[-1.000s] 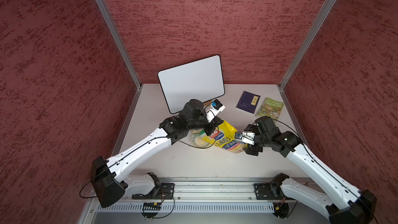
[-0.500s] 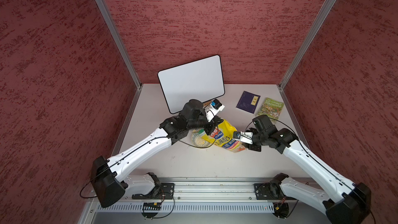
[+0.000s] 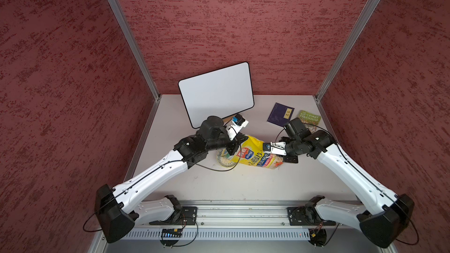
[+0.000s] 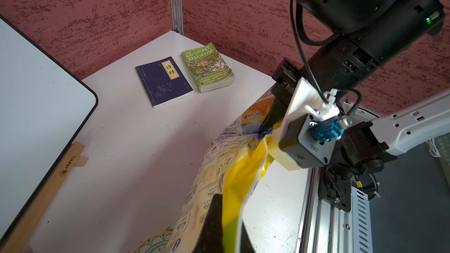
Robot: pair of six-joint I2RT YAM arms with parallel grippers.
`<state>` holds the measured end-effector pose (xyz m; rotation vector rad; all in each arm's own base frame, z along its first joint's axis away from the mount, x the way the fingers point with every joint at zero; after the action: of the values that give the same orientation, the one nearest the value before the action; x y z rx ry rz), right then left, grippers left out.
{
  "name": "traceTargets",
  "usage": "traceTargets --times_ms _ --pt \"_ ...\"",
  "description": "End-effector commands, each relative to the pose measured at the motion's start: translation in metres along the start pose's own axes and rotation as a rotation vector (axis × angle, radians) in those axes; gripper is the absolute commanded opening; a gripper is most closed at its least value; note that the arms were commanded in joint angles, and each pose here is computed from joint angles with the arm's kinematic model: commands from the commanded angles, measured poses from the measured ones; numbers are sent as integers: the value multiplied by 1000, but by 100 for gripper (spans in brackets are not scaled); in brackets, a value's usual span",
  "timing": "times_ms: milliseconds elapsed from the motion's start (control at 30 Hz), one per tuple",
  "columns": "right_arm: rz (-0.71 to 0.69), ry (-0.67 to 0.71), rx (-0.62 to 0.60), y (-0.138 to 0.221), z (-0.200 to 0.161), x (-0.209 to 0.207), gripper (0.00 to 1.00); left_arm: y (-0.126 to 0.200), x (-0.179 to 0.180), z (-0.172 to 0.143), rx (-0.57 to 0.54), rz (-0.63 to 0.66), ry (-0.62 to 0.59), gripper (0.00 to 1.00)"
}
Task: Pour the oats into the breakfast bowl
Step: Pour the oats into the bowl.
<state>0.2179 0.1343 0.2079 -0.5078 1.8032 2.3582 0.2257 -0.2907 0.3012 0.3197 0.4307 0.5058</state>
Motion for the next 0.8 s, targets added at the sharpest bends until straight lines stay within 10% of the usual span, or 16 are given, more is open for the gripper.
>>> traceTargets --times_ms 0,767 --pt "-133 -12 61 39 -9 -27 0 15 -7 20 -102 -19 -3 0" --pt "-93 40 81 81 26 -57 0 0 5 -4 -102 -8 69 0"
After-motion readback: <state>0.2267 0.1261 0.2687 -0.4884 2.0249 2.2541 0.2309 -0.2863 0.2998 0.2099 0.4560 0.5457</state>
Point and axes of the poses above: each gripper's point midway between its finger pads, its own y axis back along the fingers, its own x axis along the line the jaws close on, z = x × y, the point moved 2 cm from there along y, back along the fingers, and after that the axes turned 11 degrees about y, right-handed, at the moved point
